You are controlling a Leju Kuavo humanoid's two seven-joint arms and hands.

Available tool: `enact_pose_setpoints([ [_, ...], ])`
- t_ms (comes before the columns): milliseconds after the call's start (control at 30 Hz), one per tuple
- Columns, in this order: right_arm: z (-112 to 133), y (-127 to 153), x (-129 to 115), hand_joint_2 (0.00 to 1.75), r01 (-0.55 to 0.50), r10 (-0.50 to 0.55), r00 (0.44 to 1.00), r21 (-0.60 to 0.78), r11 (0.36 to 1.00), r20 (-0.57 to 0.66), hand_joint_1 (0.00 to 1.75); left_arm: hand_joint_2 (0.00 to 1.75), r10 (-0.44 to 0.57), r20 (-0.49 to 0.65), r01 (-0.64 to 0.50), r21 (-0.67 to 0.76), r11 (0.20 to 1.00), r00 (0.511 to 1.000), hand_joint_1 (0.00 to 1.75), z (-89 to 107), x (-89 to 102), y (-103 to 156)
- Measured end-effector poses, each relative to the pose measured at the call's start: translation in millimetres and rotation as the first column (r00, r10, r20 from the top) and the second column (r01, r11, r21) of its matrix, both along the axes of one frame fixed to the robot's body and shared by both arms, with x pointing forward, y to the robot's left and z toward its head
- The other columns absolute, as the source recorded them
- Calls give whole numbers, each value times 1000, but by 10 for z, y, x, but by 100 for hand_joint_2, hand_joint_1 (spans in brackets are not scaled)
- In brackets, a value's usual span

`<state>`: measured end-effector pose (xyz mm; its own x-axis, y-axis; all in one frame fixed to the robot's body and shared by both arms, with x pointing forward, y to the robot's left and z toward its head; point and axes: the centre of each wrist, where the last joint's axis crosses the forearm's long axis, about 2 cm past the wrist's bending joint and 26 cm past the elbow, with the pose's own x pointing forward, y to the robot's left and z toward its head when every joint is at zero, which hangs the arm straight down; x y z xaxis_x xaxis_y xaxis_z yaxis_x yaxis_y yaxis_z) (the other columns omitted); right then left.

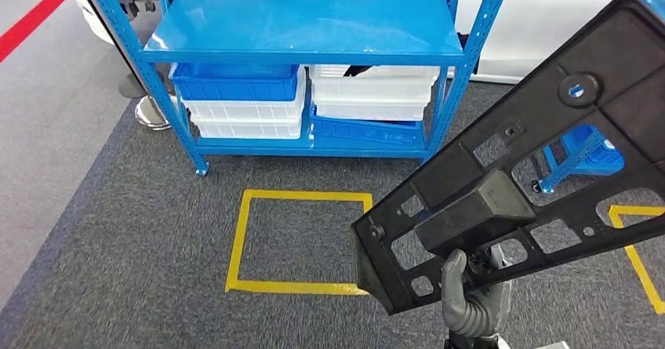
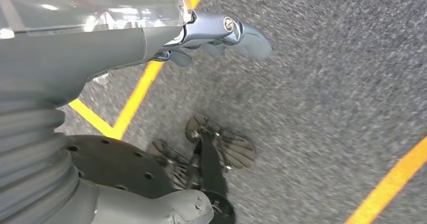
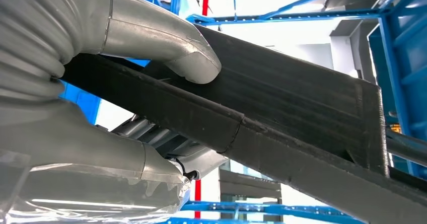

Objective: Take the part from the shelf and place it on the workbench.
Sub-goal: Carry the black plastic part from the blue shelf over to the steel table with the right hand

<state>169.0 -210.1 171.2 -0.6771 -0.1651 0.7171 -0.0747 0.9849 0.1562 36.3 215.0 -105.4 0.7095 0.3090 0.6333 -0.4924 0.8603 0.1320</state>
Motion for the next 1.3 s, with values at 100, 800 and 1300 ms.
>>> enact_pose_setpoints([
  [100,-3,0,-3,175,-2,2,1000,4,1000,-2,175,175,0,-4,0,0,1000,1000,0,-2,-5,8],
  [800,14,-55,-42,175,26,-26,1000,15,1000,12,175,175,7,-9,-7,4,1000,1000,0,-4,-11,22],
  [1300,43,-57,-39,175,21,-21,1000,17,1000,23,175,175,17,-5,-17,3,1000,1000,0,-8,-8,48],
])
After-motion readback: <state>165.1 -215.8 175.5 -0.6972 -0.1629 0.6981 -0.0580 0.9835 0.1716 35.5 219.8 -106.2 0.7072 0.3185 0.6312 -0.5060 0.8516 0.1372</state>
